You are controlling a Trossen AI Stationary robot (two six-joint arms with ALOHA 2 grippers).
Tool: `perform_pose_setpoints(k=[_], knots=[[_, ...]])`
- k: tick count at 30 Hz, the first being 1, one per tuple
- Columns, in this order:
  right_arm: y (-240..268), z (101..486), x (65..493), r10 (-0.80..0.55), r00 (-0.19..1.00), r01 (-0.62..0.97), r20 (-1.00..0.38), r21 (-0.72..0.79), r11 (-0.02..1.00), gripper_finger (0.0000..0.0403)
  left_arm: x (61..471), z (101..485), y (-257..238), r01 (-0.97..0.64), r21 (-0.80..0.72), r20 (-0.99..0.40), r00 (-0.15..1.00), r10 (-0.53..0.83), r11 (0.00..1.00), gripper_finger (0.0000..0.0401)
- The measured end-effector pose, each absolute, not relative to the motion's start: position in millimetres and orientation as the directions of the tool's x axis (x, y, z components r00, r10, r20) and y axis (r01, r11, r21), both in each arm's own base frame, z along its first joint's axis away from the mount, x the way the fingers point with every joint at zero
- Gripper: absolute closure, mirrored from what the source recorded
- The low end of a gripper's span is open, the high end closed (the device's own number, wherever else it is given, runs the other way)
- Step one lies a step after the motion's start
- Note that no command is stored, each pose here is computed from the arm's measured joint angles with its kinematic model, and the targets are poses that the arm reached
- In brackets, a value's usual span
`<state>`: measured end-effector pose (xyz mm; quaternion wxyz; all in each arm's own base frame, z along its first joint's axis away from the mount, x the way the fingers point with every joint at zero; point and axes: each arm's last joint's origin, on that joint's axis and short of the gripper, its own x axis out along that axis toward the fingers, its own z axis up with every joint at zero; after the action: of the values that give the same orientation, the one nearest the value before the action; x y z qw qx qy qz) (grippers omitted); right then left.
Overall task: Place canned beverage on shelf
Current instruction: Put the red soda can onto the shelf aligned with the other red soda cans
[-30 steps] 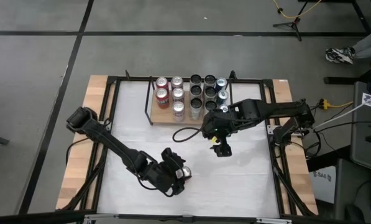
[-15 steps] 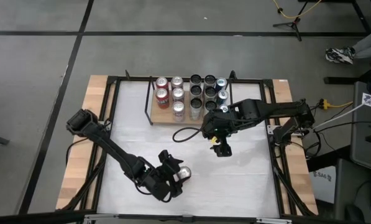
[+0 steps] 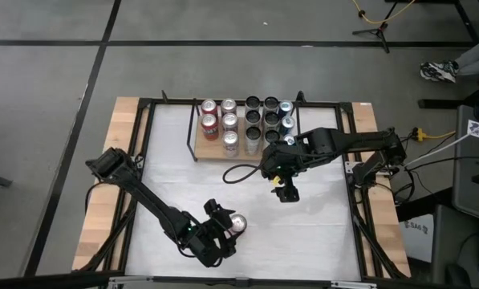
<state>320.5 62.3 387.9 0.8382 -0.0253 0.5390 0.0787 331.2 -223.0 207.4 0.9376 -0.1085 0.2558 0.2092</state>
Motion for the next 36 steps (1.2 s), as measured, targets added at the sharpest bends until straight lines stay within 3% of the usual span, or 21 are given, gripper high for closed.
perform_pose_setpoints(k=[16, 30, 36], knots=[[62, 388, 321, 0.105, 0.407, -0.159, -0.907, 0.042, 0.986, 0.0024, 339, 184, -223, -0.468, -0.055, -0.540, 0.757, 0.368, 0.882, 0.0067], [62, 388, 321, 0.105, 0.407, -0.159, -0.907, 0.042, 0.986, 0.0024, 348, 182, -212, -0.448, -0.130, -0.621, 0.732, 0.279, 0.885, 0.0067], [62, 388, 321, 0.104, 0.407, -0.159, -0.907, 0.042, 0.986, 0.0024, 348, 182, -212, -0.444, -0.134, -0.624, 0.733, 0.273, 0.886, 0.0089]])
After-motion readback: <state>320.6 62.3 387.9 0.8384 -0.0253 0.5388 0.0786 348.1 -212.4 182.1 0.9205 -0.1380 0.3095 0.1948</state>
